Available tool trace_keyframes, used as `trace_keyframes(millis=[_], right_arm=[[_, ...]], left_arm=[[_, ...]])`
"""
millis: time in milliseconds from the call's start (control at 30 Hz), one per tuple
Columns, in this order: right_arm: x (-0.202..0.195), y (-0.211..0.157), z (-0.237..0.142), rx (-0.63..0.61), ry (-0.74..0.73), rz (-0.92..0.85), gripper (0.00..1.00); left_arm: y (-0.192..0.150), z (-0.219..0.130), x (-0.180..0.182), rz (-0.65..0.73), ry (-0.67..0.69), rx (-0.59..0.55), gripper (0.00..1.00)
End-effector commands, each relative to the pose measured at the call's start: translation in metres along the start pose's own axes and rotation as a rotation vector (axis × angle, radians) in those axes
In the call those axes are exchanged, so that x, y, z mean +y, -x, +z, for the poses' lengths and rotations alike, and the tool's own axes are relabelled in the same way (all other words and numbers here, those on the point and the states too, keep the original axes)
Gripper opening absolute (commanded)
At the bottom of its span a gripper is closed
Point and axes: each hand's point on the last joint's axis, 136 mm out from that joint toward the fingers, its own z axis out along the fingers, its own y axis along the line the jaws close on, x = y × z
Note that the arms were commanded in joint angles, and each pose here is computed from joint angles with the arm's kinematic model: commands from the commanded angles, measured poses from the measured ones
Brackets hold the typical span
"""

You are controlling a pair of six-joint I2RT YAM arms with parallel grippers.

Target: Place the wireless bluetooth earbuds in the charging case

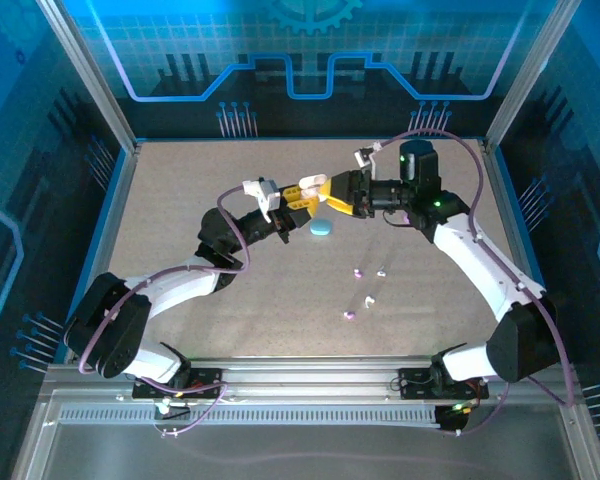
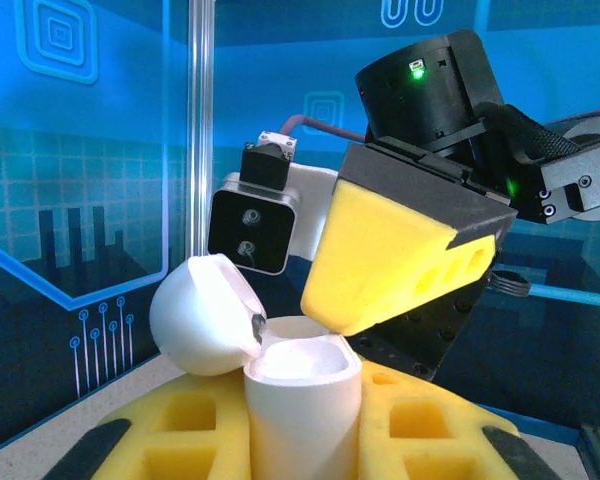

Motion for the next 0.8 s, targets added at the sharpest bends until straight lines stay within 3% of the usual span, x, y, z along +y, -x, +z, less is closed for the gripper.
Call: trace_keyframes(millis=[0, 333, 767], right_arm=[[0.012, -0.001, 0.010, 0.032, 0.084, 0.054, 0.60], [0.016, -0.001, 0.014, 0.036, 0.081, 0.091, 0.35], [0.024, -0.001, 0.008, 0.016, 0.058, -0.005, 0.32]], left_arm=[[0.009, 0.000, -0.005, 0.051, -0.005, -0.039, 0.10], [0.004, -0.001, -0.004, 0.062, 0.011, -0.013, 0.13], [-0.011, 0.000, 0.001, 0.024, 0.034, 0.069, 0.25]])
